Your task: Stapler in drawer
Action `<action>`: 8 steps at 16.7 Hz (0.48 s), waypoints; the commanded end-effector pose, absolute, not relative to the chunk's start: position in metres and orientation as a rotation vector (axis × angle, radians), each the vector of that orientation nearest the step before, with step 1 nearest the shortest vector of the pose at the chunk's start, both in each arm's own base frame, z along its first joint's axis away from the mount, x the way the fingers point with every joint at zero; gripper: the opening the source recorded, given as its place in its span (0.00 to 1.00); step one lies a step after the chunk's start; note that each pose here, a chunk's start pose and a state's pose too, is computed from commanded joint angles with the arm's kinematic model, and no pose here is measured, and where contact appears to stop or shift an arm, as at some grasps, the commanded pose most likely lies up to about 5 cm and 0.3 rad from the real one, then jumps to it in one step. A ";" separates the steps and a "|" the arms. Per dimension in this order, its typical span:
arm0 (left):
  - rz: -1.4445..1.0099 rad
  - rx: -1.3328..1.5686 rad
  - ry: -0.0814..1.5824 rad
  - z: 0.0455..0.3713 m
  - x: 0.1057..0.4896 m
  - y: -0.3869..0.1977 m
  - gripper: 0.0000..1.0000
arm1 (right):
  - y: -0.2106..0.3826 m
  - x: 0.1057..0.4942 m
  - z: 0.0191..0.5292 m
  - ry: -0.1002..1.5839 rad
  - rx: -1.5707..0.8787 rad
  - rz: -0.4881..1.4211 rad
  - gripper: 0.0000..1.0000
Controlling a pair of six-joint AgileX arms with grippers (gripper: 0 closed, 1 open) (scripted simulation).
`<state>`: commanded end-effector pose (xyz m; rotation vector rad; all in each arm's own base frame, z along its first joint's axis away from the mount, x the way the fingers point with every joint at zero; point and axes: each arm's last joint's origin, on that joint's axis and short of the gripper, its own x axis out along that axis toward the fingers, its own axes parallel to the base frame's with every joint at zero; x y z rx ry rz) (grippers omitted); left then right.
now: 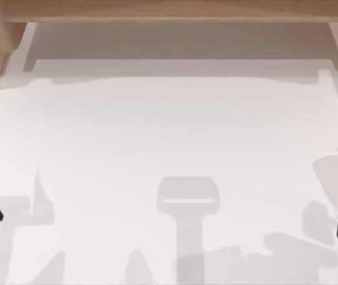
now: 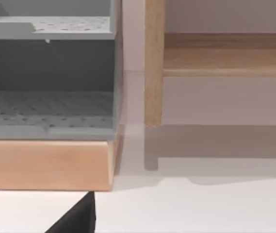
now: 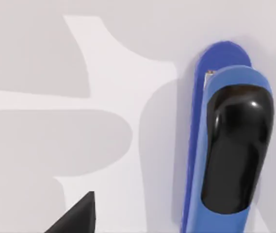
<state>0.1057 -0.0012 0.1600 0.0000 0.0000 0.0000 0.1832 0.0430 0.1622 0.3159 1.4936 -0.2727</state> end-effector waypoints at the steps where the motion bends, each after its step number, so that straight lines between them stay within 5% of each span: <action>1: 0.000 0.000 0.000 0.160 0.106 -0.001 1.00 | 0.045 0.186 0.162 1.522 0.317 -0.293 1.00; 8: 0.000 0.000 0.000 0.160 0.106 -0.001 1.00 | 0.047 0.188 0.162 1.545 0.321 -0.315 1.00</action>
